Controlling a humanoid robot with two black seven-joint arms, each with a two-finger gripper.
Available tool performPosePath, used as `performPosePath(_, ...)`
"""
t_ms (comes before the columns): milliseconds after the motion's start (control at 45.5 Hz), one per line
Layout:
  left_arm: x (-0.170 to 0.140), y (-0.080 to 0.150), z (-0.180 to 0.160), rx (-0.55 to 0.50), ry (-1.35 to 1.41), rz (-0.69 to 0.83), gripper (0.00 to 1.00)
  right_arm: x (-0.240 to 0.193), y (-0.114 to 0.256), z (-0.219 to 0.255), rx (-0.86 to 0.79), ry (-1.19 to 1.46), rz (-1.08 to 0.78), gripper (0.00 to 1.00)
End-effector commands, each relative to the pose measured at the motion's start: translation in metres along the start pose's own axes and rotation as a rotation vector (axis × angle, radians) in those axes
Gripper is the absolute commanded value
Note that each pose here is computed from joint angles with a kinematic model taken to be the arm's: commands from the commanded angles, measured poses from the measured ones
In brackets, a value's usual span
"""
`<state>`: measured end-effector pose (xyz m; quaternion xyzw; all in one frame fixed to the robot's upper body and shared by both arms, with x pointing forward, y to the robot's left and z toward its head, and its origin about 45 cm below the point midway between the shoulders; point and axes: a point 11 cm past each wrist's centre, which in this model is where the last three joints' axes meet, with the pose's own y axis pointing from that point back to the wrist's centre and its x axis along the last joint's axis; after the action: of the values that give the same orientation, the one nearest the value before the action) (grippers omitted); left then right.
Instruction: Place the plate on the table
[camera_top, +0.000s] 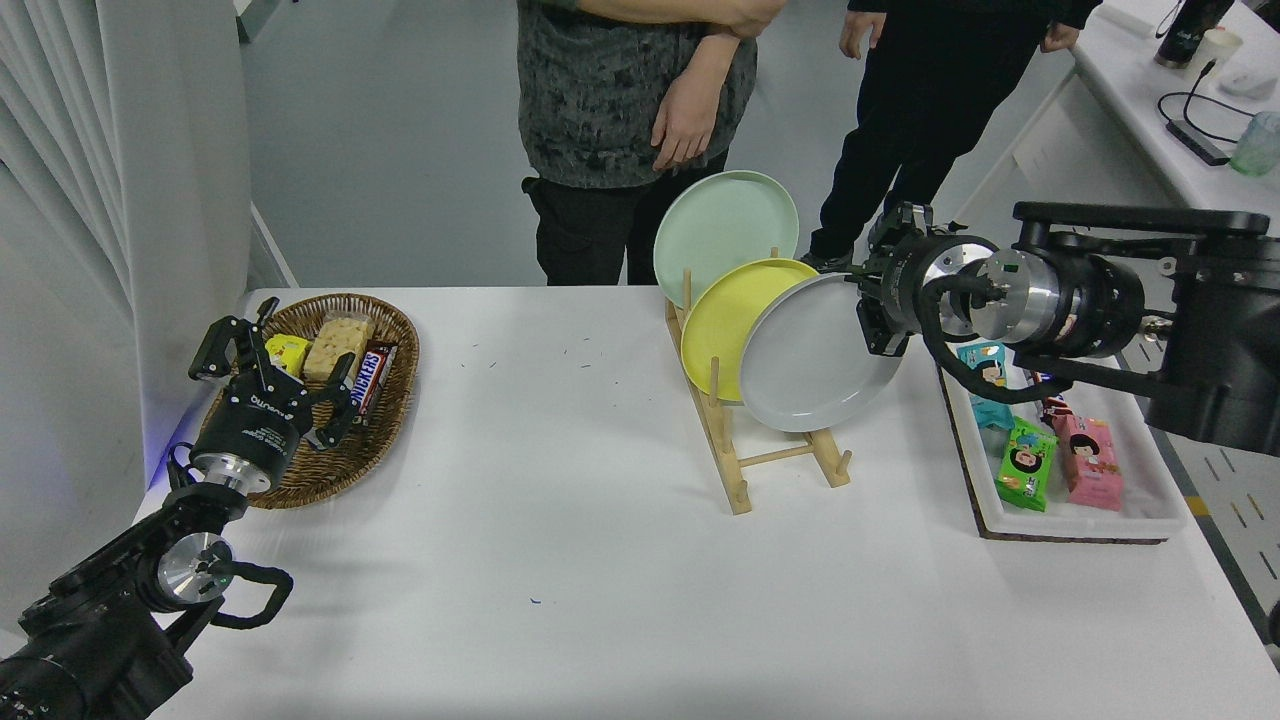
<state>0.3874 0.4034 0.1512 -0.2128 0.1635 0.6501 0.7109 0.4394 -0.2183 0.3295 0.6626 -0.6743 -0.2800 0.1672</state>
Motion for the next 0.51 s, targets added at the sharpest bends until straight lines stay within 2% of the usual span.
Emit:
performPosePath(0, 0.0, 0.0, 0.0, 0.0, 0.0, 0.0, 0.98, 0.014, 0.008, -0.04, 0.065, -0.018, -0.022, 0.0)
performPosePath(220, 0.0, 0.0, 0.0, 0.0, 0.0, 0.0, 0.98, 0.021, 0.013, -0.06, 0.087, 0.037, -0.129, 0.0)
performPosePath(484, 0.0, 0.0, 0.0, 0.0, 0.0, 0.0, 0.98, 0.042, 0.02, -0.045, 0.018, -0.058, -0.214, 0.0)
